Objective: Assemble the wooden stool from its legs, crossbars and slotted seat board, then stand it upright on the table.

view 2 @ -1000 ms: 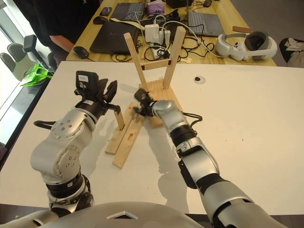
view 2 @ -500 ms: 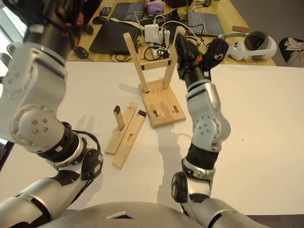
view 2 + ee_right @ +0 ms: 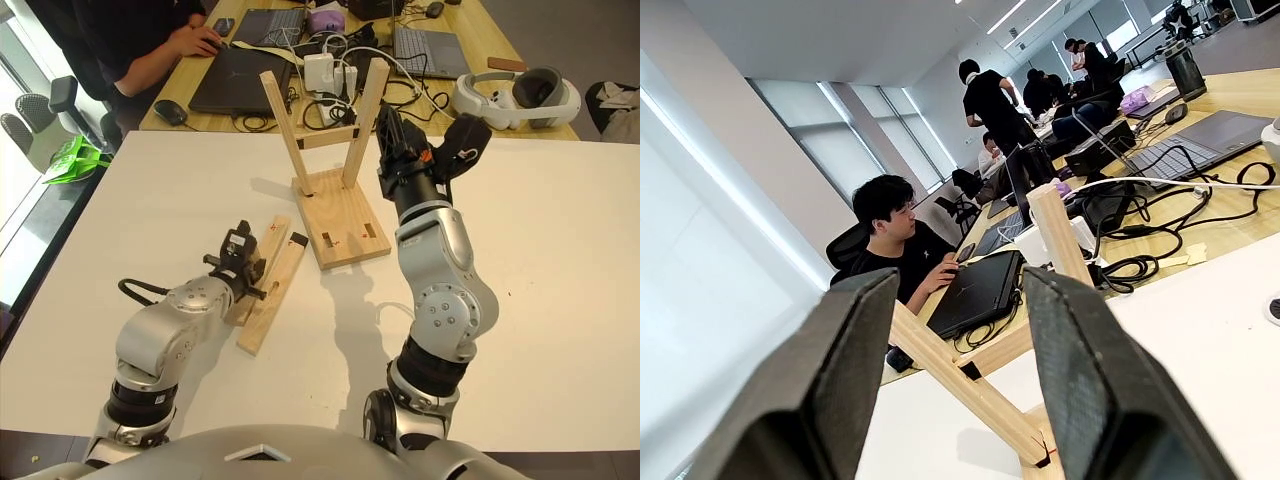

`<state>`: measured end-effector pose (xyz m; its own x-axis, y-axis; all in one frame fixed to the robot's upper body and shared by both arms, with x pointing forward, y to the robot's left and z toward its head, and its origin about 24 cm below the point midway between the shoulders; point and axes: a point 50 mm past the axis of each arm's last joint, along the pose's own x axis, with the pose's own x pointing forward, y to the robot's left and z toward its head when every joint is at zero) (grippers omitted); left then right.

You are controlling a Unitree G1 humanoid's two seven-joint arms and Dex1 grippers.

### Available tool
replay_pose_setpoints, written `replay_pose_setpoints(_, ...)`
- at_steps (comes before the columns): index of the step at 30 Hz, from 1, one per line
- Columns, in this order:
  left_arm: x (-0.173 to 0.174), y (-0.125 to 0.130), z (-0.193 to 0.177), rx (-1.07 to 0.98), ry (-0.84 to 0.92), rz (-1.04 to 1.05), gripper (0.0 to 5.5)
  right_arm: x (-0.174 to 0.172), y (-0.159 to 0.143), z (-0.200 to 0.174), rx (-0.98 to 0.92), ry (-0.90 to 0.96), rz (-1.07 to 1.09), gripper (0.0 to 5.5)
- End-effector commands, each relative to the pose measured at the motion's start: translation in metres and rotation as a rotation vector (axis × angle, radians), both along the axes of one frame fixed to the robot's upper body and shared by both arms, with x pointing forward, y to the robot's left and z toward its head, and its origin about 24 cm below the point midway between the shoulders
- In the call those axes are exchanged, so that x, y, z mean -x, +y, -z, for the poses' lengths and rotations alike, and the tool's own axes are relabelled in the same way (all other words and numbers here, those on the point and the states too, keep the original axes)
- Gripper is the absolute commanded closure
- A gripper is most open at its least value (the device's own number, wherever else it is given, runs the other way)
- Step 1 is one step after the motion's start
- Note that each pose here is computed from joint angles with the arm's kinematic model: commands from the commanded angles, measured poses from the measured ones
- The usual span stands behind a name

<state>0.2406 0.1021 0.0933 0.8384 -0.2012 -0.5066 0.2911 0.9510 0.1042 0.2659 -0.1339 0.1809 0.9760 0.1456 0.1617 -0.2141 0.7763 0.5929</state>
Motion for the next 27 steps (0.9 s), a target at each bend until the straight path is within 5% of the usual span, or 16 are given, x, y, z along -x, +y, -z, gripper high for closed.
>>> replay_pose_setpoints(1, -0.007, -0.007, -0.040, 0.090, -0.176, 0.038, 4.06, 0.003, 0.006, -0.001, 0.003, 0.000, -0.031, 3.17)
replay_pose_setpoints(6, -0.026, -0.010, -0.123, 0.286, -0.505, 0.070, 4.06, 0.001, 0.007, -0.002, -0.003, -0.008, -0.031, 3.17)
replay_pose_setpoints(10, -0.048, -0.005, -0.143, 0.348, -0.607, -0.038, 4.06, -0.003, 0.011, -0.006, 0.001, -0.025, -0.047, 3.17)
replay_pose_setpoints(15, -0.046, -0.007, -0.117, 0.313, -0.547, -0.051, 4.06, -0.005, 0.009, -0.008, 0.010, -0.031, -0.049, 3.17)
replay_pose_setpoints(21, -0.027, -0.023, 0.022, -0.051, -0.020, 0.031, 4.06, -0.008, 0.007, -0.007, 0.020, -0.024, -0.046, 3.17)
replay_pose_setpoints(27, -0.044, -0.015, -0.006, 0.012, -0.172, -0.029, 4.06, -0.008, 0.007, -0.006, 0.023, -0.023, -0.046, 3.17)
